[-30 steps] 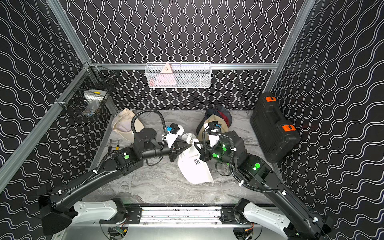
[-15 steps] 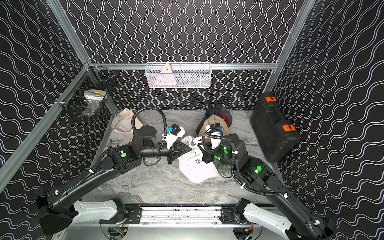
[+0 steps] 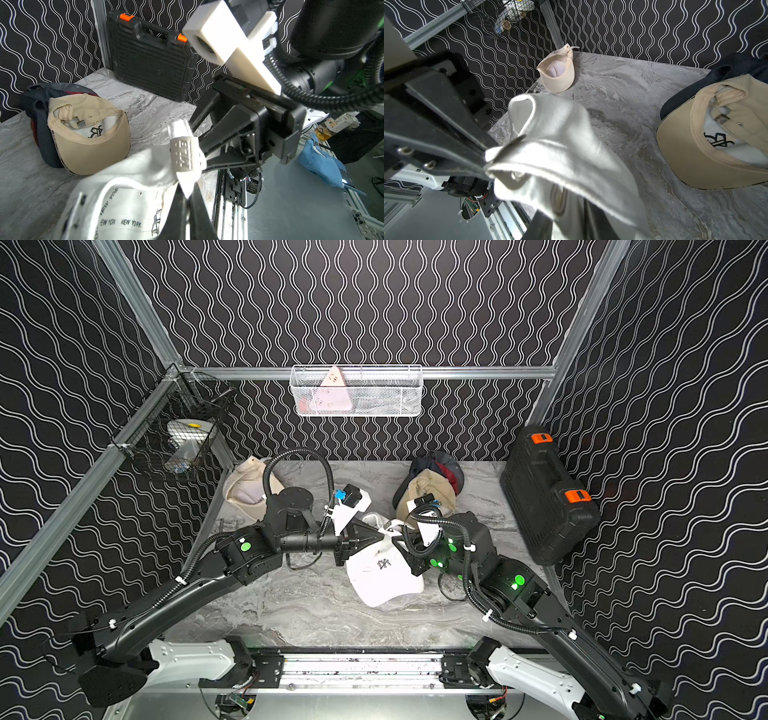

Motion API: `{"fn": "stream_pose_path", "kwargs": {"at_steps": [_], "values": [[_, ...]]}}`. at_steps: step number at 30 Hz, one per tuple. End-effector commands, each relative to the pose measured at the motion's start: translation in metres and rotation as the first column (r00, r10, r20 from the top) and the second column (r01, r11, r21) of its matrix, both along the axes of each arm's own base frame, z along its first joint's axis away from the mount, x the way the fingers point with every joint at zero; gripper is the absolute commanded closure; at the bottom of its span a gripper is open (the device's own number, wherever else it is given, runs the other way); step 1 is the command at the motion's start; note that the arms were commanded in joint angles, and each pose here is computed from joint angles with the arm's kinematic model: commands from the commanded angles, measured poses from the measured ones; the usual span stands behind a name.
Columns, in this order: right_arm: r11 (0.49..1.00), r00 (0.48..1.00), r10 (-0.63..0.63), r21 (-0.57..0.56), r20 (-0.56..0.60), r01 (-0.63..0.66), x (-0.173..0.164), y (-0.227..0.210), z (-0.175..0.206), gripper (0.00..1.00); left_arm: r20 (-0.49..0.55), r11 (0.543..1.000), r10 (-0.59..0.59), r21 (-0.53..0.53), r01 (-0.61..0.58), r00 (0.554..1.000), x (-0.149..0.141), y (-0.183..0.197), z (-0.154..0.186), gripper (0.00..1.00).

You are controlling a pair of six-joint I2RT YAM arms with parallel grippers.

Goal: Open the adjustable buckle of the baseball cap
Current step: Open the adjustable buckle on the baseball cap.

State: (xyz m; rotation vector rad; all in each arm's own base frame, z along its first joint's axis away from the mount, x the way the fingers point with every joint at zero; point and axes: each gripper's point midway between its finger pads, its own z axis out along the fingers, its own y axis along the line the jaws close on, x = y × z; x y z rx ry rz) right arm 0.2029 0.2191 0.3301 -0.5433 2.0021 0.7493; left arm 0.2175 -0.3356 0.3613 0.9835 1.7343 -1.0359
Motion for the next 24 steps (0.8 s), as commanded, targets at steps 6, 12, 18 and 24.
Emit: {"fn": "stream_pose_path", "kwargs": {"at_steps": [6, 12, 18, 24], "values": [[0.999, 0.999, 0.045, -0.003, 0.017, -0.045, -0.006, 0.0027, 0.0032, 0.7, -0.008, 0.999, -0.028, -0.017, 0.028, 1.0, -0.0027, -0.004, 0.008, 0.95], [0.998, 0.998, 0.057, -0.012, 0.028, -0.056, -0.0074, 0.0025, 0.0067, 0.69, -0.026, 0.999, -0.035, -0.006, 0.035, 0.999, -0.001, -0.0079, 0.0056, 0.95], [0.997, 0.997, 0.068, -0.024, 0.036, -0.067, -0.0073, 0.0035, 0.0057, 0.69, -0.043, 0.999, -0.048, 0.0, 0.048, 0.998, -0.0009, -0.0105, 0.0046, 0.95], [0.998, 0.997, 0.054, -0.03, 0.06, -0.053, -0.0055, 0.0003, 0.0087, 0.69, -0.06, 0.998, -0.066, 0.002, 0.066, 0.996, -0.0041, -0.0124, 0.0037, 0.95]]}}
